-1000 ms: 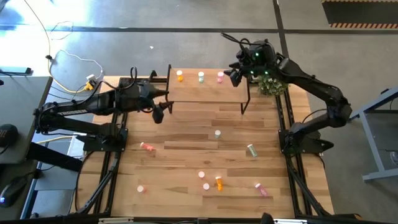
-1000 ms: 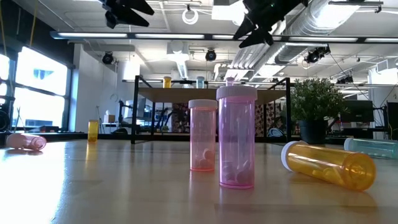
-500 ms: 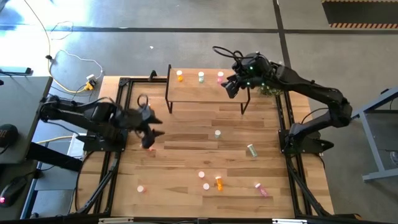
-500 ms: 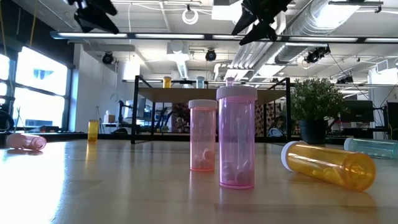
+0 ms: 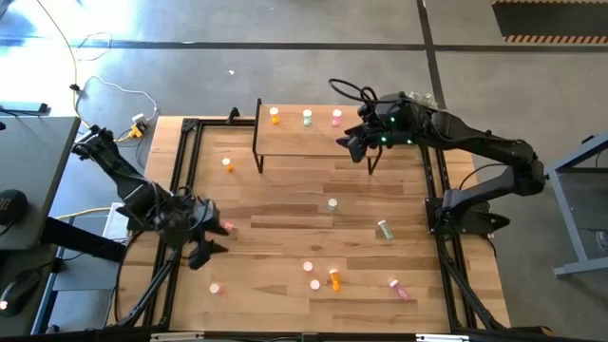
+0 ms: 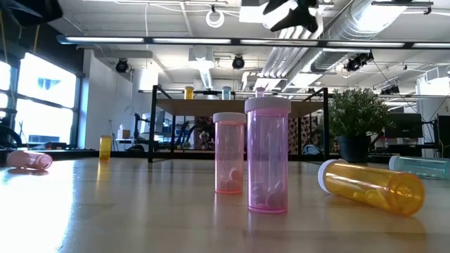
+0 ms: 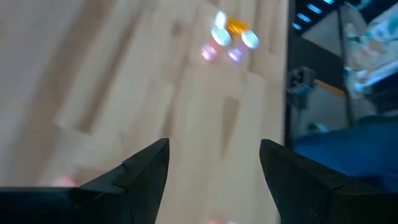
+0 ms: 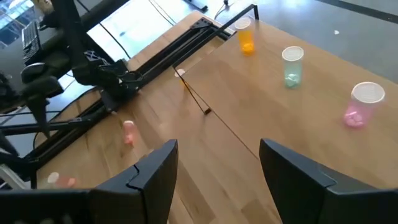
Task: Pick and place medicine bottles onto shelf by color
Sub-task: Put the bottom left pink pill bottle on the shelf
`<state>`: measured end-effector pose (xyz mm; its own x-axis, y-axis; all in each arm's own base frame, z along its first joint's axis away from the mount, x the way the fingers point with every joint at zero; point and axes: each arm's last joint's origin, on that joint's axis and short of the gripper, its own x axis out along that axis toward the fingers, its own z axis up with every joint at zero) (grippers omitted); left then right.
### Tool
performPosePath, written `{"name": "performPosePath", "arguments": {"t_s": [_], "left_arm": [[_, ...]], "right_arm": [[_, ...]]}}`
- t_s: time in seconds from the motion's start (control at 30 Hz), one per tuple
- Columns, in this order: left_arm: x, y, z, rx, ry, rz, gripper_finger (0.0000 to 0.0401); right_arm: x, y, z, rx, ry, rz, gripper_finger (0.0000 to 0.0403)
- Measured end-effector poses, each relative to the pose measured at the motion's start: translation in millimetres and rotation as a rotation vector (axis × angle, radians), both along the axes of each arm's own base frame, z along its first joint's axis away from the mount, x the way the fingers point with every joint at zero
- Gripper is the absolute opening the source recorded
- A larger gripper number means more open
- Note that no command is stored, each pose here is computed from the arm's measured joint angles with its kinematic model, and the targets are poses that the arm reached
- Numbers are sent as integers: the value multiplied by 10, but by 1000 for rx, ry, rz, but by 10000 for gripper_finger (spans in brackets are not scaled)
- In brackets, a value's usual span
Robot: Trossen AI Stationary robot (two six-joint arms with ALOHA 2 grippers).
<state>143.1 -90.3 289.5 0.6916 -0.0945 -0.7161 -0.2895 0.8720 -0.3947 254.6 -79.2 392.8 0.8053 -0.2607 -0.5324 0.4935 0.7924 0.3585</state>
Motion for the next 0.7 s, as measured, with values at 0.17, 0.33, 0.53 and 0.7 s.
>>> {"name": "performPosePath", "arguments": {"t_s": [0.17, 0.33, 0.53, 0.7], "left_arm": [[-132, -184, -10, -139, 38, -8, 239], [-210, -355, -59, -209, 98, -17, 239], [-260, -633, -222, -188, 185, -44, 239], [-366, -914, -424, -170, 291, -51, 239]], "right_arm": [[18, 89, 2, -8, 4, 19, 217], [11, 122, -25, 0, 35, 30, 217], [-19, 129, -69, 14, 88, 30, 217], [-25, 131, -78, 17, 99, 31, 217]]}}
